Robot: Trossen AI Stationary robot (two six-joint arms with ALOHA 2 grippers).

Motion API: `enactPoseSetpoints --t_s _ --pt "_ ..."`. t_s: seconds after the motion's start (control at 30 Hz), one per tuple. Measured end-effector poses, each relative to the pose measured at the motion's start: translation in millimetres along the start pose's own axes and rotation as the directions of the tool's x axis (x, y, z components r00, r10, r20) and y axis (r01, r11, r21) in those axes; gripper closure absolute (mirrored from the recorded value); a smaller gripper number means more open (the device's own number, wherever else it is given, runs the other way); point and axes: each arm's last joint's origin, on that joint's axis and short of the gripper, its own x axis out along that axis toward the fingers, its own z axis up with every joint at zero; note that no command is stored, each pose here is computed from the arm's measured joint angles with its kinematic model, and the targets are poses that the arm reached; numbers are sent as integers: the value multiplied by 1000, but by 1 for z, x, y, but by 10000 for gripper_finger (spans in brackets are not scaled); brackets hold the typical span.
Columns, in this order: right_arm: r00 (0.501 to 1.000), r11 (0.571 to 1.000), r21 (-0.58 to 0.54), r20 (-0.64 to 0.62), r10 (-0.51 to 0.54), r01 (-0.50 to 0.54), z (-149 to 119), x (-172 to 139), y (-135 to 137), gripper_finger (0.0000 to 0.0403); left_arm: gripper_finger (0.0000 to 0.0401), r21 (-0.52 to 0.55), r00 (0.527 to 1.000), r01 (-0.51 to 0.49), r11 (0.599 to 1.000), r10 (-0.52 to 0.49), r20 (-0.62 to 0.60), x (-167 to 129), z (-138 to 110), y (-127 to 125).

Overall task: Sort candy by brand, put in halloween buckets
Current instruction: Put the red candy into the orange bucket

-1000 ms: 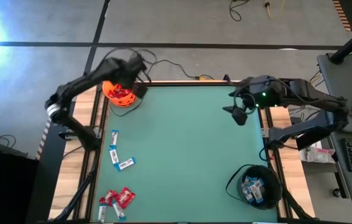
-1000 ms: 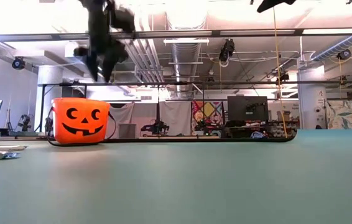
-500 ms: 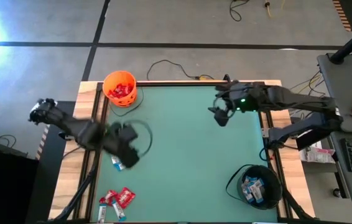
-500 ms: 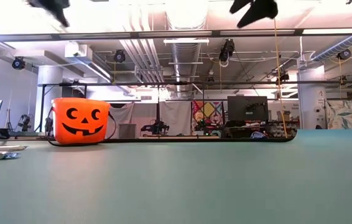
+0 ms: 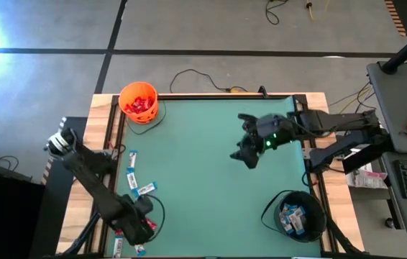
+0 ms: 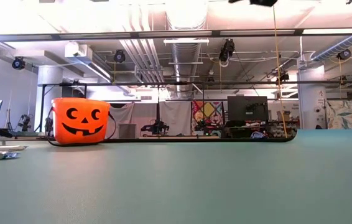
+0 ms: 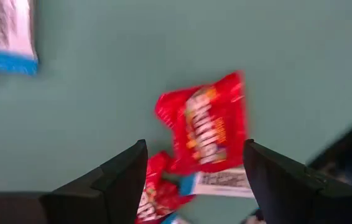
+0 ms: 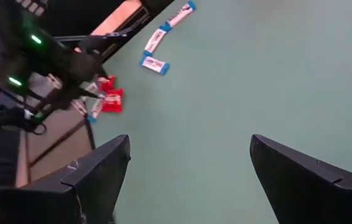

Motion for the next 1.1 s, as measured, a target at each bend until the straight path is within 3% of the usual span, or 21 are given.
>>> enactPoseSetpoints --t_s 0.13,0.47,0.67,0.9,1.03,1.1 --pt "1000 1000 19 18 -2 2 -14 1 17 78 155 45 995 -85 995 87 -41 28 -1 -5" --pt "996 994 79 36 76 -79 -22 0 33 78 155 30 998 -50 998 51 -42 64 1 -22" --pt "997 992 105 45 69 -74 -22 0 33 78 174 3 996 -87 996 87 -18 74 2 -21" --pt "998 998 41 44 53 -55 -29 -1 37 78 277 3 992 -91 996 91 83 69 5 -19" --pt "999 999 -31 -19 -27 26 -35 0 29 78 355 13 977 -106 994 101 185 54 11 -13" --pt "996 997 4 -55 -71 71 -39 -1 25 78 379 11 967 -94 995 89 241 40 18 -11"
